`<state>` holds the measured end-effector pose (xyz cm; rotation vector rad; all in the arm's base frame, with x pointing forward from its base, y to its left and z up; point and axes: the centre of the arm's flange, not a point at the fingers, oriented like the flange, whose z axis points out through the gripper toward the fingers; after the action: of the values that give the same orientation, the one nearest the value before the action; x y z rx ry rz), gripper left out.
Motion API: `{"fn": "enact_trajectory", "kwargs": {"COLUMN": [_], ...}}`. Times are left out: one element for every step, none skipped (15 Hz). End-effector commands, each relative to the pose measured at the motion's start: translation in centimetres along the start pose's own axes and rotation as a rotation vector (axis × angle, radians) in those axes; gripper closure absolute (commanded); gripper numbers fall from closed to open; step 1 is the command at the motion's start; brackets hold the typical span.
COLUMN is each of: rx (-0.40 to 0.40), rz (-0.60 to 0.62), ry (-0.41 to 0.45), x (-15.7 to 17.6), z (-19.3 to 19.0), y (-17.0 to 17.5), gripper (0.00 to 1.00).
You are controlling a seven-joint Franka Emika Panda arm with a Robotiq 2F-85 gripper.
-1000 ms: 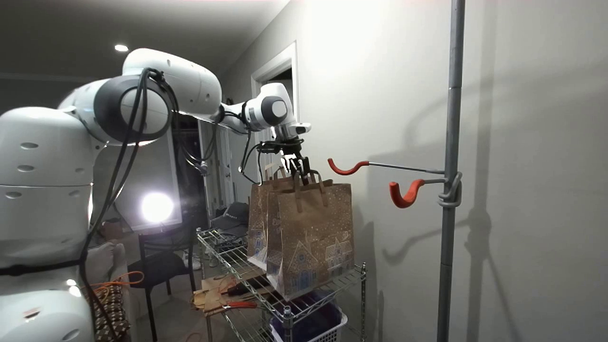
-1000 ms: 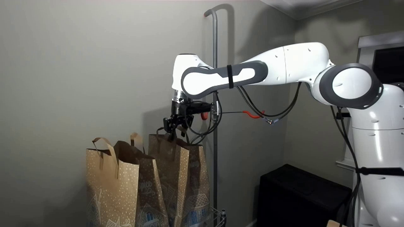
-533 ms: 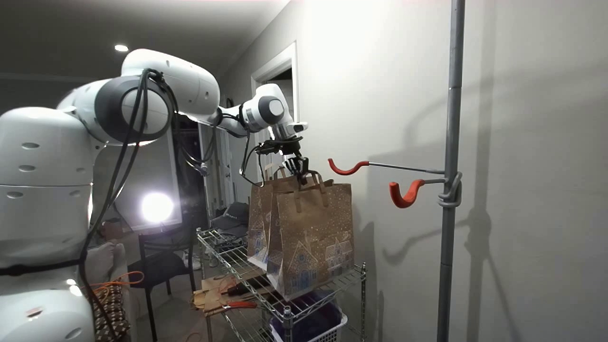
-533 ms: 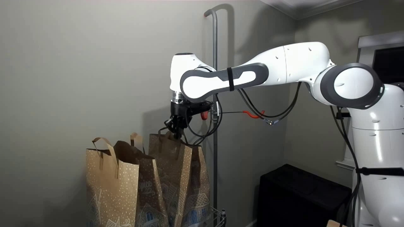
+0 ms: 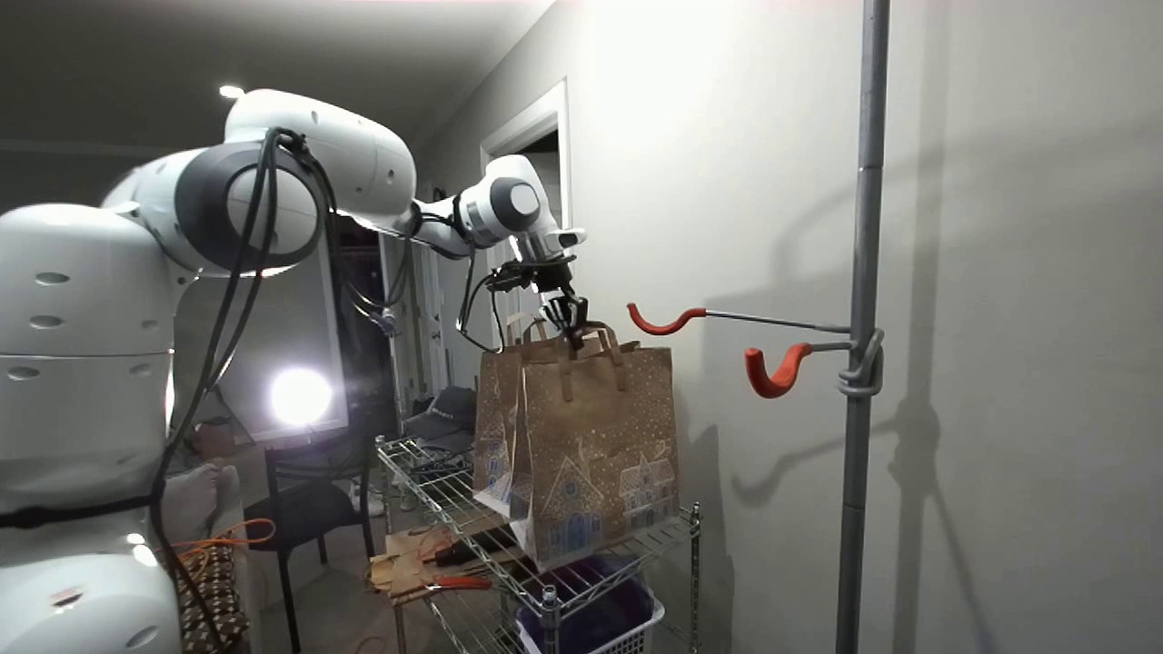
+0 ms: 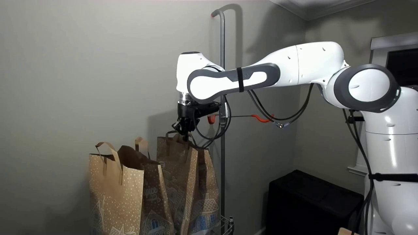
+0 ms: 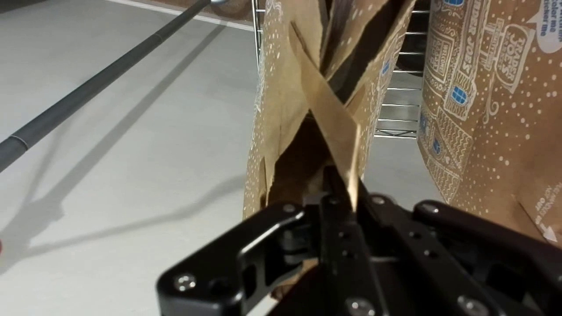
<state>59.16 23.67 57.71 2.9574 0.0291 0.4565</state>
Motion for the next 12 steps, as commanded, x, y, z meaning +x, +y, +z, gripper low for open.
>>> {"fn": "enact_trajectory", "kwargs": {"rx": [-0.009,0.003,0.008,0.019,0.027,0.034,0.040,0.049,0.060,0.075,0.088,0.093], "rz": [-0.041,-0.062,-0.100,-0.143,-0.193,-0.227,-0.265,-0.292,-0.315,-0.333,-0.351,-0.366], "ry": [0.001,0.000,-0.008,-0.022,-0.036,-0.058,-0.073,-0.095,-0.107,-0.118,-0.128,-0.138], "x": [-1.2,-1.6,-2.1,-2.7,-3.5,-4.2,-5.0,-5.8,-6.4,-7.1,-7.7,-8.3], "z": [-5.0,-6.1,-7.3,-8.3,-9.4,-10.3,-11.2,-12.1,-12.8,-13.3,-13.8,-14.3], "y": [1.2,1.3,1.4,1.4,1.5,1.6,1.8,2.0,2.3,2.7,3.0,3.5], "gripper": [0.99,0.99,0.99,0.99,0.99,0.99,0.99,0.99,0.99,0.99,0.99,0.99]}}
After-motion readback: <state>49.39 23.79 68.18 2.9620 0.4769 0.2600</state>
